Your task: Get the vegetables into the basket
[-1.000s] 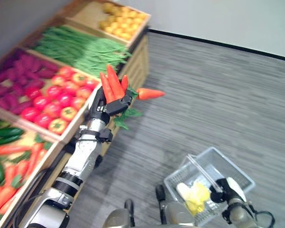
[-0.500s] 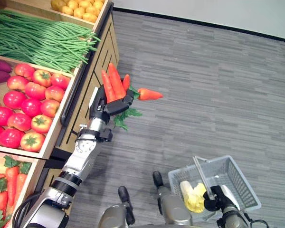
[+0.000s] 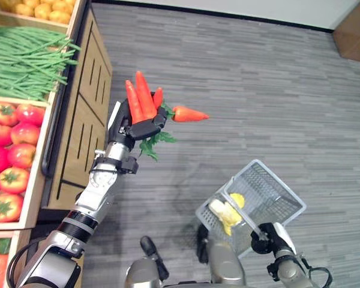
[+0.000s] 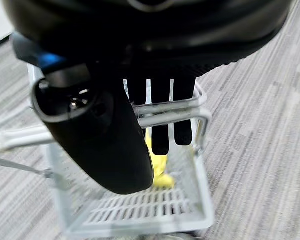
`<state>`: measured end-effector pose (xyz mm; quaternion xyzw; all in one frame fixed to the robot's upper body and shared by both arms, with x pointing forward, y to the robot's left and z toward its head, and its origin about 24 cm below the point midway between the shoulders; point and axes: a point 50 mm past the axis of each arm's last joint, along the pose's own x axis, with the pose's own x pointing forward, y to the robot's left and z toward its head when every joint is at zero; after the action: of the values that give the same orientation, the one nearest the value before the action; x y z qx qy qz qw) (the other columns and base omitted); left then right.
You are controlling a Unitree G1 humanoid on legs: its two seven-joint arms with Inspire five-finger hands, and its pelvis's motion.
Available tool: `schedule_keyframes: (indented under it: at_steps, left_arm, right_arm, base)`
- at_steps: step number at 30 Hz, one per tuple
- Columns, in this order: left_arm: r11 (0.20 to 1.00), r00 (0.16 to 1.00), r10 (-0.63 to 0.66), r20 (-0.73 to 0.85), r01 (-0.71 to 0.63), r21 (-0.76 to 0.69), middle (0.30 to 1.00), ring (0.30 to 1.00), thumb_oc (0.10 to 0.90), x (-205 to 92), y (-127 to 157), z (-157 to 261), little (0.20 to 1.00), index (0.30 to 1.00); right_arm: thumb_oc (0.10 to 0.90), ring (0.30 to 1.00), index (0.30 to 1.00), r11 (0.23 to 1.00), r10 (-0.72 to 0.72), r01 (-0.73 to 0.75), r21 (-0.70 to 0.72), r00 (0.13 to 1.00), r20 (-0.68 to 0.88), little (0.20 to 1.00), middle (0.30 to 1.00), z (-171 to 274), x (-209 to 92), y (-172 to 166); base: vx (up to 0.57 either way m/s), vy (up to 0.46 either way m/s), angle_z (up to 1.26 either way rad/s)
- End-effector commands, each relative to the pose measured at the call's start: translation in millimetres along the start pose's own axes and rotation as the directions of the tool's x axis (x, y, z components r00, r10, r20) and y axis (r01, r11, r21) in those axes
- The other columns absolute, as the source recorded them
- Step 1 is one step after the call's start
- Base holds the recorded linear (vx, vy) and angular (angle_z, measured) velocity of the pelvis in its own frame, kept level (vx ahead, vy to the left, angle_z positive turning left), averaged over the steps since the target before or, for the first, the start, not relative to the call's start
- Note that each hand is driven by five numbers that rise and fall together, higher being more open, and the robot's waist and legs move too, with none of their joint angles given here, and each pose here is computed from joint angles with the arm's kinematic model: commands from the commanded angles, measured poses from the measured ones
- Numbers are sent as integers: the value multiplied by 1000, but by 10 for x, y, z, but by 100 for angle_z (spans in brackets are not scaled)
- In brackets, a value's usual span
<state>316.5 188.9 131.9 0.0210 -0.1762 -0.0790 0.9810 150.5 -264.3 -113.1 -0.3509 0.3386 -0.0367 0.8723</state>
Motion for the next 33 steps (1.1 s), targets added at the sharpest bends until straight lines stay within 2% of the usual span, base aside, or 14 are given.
schedule_keyframes:
  at_steps: [1, 9, 22, 28, 33]
  left_arm:
    - [997, 961, -75, 267, 80, -9, 300, 300, 400, 170, -182, 484, 300, 300]
    - [994, 968, -95, 233, 105, -31, 300, 300, 400, 146, -225, 403, 300, 300]
    - [986, 980, -72, 188, 99, -135, 300, 300, 400, 103, -325, 255, 300, 300]
    - [989, 980, -45, 192, 71, -128, 300, 300, 400, 43, -249, 261, 300, 300]
    - [984, 978, -72, 196, 101, -144, 300, 300, 400, 50, -314, 276, 300, 300]
  right_arm:
    - [400, 300, 300, 997, -76, 76, 4, 997, 18, 300, 300, -81, -42, -171]
    - [400, 300, 300, 998, -63, 63, 0, 998, -4, 300, 300, -226, -159, -167]
    - [400, 300, 300, 994, -101, 100, -53, 994, -30, 300, 300, -403, -234, -416]
    - [400, 300, 300, 994, -89, 86, -70, 995, -38, 300, 300, -375, -169, -425]
    - [400, 300, 300, 995, -81, 75, -69, 994, -80, 300, 300, -465, -204, -402]
  base:
    - [5, -112, -78]
    - [22, -157, -28]
    - [-4, -217, 1]
    - [-16, 2, -31]
    - [14, 110, 1]
